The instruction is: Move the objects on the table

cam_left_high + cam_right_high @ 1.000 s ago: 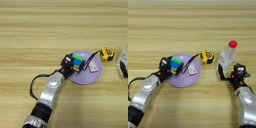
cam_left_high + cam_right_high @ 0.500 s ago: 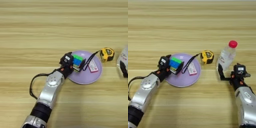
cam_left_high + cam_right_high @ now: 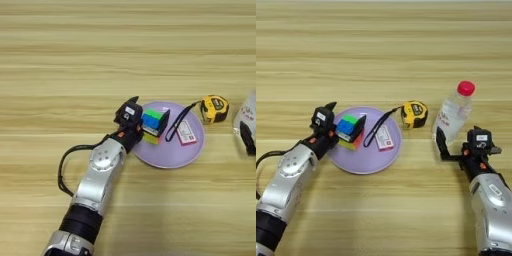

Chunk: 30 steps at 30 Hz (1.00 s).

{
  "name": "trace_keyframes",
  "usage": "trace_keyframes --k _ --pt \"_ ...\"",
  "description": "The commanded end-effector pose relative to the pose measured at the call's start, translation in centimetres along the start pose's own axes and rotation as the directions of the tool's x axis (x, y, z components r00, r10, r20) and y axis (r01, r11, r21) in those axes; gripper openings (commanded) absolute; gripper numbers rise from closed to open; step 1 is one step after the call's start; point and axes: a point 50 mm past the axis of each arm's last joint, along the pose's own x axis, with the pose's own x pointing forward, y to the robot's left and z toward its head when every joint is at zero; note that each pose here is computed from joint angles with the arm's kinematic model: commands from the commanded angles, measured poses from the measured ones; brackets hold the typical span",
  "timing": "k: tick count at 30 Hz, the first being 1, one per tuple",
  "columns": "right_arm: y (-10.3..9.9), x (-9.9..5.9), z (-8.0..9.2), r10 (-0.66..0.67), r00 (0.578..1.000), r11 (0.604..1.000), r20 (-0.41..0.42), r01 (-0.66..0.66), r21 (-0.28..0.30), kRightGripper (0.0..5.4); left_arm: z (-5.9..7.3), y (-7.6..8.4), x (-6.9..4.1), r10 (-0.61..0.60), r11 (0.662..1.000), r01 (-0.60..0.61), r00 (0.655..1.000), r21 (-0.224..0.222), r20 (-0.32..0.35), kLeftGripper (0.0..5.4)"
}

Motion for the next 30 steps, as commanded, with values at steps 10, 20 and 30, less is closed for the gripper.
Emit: trace_keyframes --k 10,20,30 --pt "0.1 -0.7 0.6 0.016 1.000 1.000 -0.007 -0.016 -0.007 5.40 1.5 1.6 -0.3 0.104 0.994 -0.101 0.990 -0.037 0.094 5.37" --pt "0.5 -1.3 0.7 0.036 0.999 0.999 -0.020 -0.036 -0.002 5.40 1.8 5.0 -1.2 0.313 0.947 -0.319 0.944 0.043 0.108 5.37" --pt "0.5 -2.1 1.2 0.081 0.995 0.996 -0.049 -0.083 -0.032 5.40 1.8 8.3 -2.5 0.475 0.875 -0.482 0.873 0.047 0.112 5.37"
